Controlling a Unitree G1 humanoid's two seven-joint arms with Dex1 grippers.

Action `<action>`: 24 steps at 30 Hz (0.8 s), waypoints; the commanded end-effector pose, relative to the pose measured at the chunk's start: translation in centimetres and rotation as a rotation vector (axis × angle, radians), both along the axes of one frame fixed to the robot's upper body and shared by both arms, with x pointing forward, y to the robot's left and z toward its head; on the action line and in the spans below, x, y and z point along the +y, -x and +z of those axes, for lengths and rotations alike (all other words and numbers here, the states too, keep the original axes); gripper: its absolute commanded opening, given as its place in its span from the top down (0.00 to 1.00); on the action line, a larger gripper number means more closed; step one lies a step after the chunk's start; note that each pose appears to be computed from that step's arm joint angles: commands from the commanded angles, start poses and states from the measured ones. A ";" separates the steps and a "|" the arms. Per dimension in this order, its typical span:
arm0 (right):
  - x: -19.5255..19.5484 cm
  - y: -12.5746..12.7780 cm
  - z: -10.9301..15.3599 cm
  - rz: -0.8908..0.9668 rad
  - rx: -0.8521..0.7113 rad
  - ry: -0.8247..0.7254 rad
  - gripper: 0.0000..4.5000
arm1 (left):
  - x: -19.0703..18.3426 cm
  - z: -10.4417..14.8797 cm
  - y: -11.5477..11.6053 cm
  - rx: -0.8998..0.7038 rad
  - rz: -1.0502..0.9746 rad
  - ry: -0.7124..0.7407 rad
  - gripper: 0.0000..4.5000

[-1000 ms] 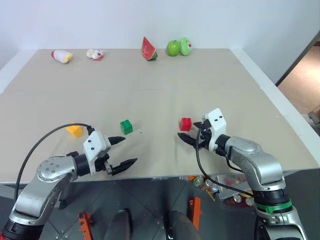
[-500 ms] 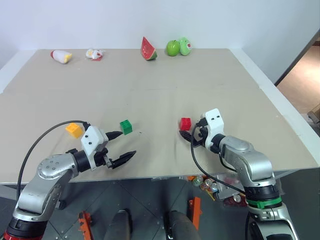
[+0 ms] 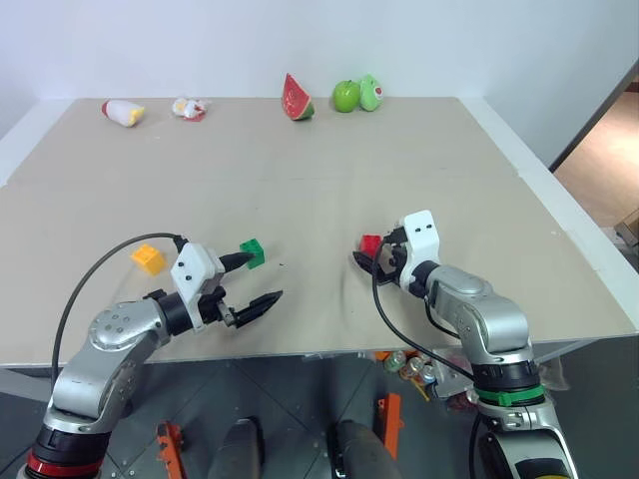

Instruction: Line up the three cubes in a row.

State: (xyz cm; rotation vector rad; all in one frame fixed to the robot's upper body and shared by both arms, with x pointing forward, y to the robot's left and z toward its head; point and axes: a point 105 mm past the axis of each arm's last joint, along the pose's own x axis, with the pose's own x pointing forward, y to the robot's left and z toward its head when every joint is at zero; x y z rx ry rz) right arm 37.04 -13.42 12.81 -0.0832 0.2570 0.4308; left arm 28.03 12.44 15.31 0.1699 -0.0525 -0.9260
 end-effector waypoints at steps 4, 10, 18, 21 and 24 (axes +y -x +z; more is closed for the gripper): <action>-0.2 -0.6 0.8 -0.020 -0.025 0.013 0.20 | -0.8 0.9 -0.1 -0.055 -0.003 0.024 0.00; 0.0 -0.7 0.3 -0.027 -0.011 0.025 0.66 | -0.8 1.3 -0.7 -0.079 0.025 0.048 0.00; 0.4 -0.5 1.3 0.085 -0.057 0.046 0.73 | -0.7 1.7 -0.7 -0.069 0.031 0.110 0.00; 0.9 1.8 2.1 0.363 -0.086 0.079 0.73 | -0.8 1.5 0.1 -0.037 -0.047 0.087 0.00; 0.0 4.2 1.6 0.632 -0.049 0.152 0.73 | -0.8 0.9 0.8 -0.013 -0.127 0.019 0.00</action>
